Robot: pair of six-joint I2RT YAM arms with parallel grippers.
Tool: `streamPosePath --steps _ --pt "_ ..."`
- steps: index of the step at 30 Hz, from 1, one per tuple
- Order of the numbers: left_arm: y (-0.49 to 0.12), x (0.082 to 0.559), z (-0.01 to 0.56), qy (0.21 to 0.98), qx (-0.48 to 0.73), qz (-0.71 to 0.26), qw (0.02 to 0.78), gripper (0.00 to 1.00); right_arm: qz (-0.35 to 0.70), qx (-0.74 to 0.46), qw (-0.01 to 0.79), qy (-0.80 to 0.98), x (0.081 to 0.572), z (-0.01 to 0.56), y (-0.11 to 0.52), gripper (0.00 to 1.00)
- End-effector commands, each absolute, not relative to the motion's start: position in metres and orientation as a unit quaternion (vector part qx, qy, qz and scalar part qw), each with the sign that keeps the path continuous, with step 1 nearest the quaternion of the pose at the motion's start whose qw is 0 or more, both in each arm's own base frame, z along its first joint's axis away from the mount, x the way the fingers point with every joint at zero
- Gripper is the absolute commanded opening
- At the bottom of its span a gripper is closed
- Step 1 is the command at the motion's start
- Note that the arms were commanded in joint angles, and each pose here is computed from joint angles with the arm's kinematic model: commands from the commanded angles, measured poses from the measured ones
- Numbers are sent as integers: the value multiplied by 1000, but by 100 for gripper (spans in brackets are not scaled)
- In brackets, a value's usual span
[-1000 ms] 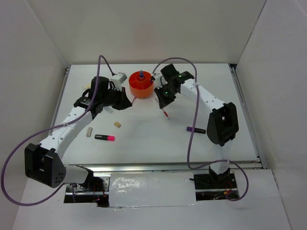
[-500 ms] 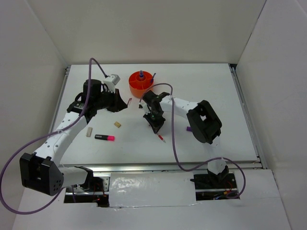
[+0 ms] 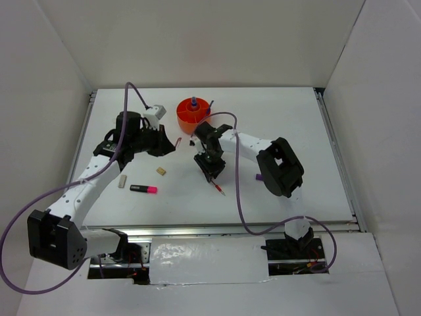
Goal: Sort the stationery into containers
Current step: Place the pen at the center of the board.
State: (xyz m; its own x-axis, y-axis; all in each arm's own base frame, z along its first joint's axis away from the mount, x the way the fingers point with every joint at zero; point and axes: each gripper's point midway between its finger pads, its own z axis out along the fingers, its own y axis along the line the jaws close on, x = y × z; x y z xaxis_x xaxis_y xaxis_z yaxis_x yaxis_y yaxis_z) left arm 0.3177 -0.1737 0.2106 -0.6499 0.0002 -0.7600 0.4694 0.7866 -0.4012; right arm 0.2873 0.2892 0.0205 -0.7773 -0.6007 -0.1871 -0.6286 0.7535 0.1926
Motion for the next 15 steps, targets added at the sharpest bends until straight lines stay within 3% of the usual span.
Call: streamPosePath --steps 1,6,9,15 --pt "-180 312 240 828 148 -328 430 0 217 -320 128 913 300 107 310 42" --pt "-180 311 253 818 144 -328 450 0 359 -309 186 861 307 199 308 43" --pt "-182 311 249 822 150 -308 454 0 464 -266 206 819 310 254 302 55" --pt "-206 304 242 830 183 -267 454 0 563 -179 186 785 320 277 299 56"
